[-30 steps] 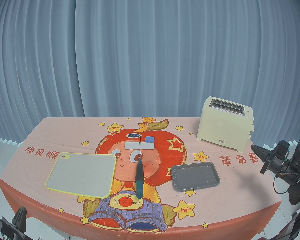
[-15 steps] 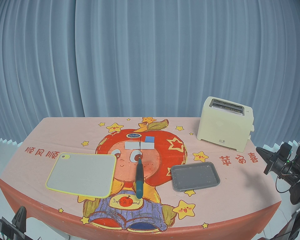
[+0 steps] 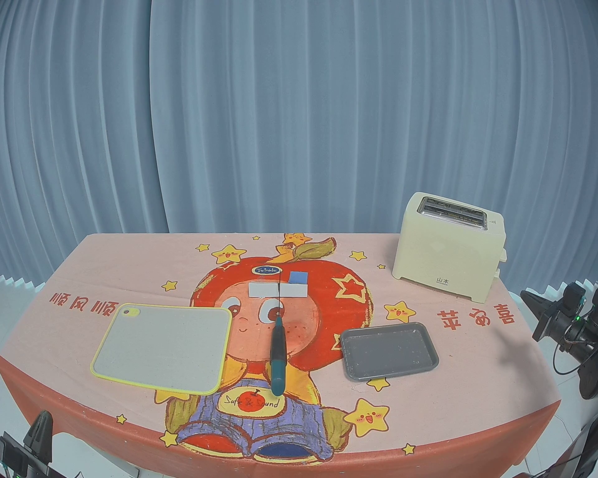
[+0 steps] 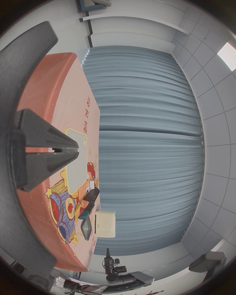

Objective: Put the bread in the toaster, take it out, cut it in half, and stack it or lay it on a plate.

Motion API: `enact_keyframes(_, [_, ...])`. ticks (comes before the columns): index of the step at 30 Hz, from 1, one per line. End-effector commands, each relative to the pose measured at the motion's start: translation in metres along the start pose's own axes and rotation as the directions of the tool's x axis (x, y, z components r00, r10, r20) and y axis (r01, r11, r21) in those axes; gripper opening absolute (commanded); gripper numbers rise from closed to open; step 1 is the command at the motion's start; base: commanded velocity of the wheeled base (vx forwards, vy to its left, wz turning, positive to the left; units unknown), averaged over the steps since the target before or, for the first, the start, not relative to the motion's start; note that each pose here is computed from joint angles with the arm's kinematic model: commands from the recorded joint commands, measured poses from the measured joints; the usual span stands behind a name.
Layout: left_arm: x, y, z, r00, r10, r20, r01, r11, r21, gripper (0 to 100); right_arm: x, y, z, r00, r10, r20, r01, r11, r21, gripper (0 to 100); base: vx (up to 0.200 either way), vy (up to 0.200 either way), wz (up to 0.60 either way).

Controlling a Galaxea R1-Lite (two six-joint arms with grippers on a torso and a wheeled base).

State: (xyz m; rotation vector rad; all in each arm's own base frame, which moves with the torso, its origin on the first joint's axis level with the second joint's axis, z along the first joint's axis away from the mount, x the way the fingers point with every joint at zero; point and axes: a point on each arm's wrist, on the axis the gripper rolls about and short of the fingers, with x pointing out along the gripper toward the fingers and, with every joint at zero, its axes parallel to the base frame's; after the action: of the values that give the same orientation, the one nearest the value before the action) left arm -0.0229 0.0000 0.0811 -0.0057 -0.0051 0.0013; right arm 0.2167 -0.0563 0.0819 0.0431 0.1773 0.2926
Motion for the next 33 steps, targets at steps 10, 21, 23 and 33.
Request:
enact_keyframes(10, [0.0, 0.0, -0.005, 1.0, 0.0, -0.001, 0.0, 1.0, 0.0, 0, 0.004, -0.013, -0.001, 0.999, -0.039, 0.008, 0.039, 0.999, 0.001, 0, 0.0, 0.0, 0.0])
enact_keyframes(21, [0.0, 0.0, -0.005, 1.0, 0.0, -0.002, 0.0, 1.0, 0.0, 0, 0.008, -0.016, -0.009, 0.999, -0.036, -0.021, 0.036, 0.999, 0.023, 0, 0.0, 0.0, 0.0])
enact_keyframes(23, [0.0, 0.0, -0.005, 1.0, 0.0, -0.001, 0.0, 1.0, 0.0, 0, 0.01, -0.018, -0.011, 0.999, -0.037, -0.027, 0.037, 0.999, 0.027, 0, 0.0, 0.0, 0.0])
enact_keyframes(33, [0.0, 0.0, -0.005, 1.0, 0.0, -0.002, 0.0, 1.0, 0.0, 0, 0.021, -0.028, -0.021, 0.999, -0.015, -0.048, 0.016, 0.999, 0.038, 0, 0.0, 0.0, 0.0])
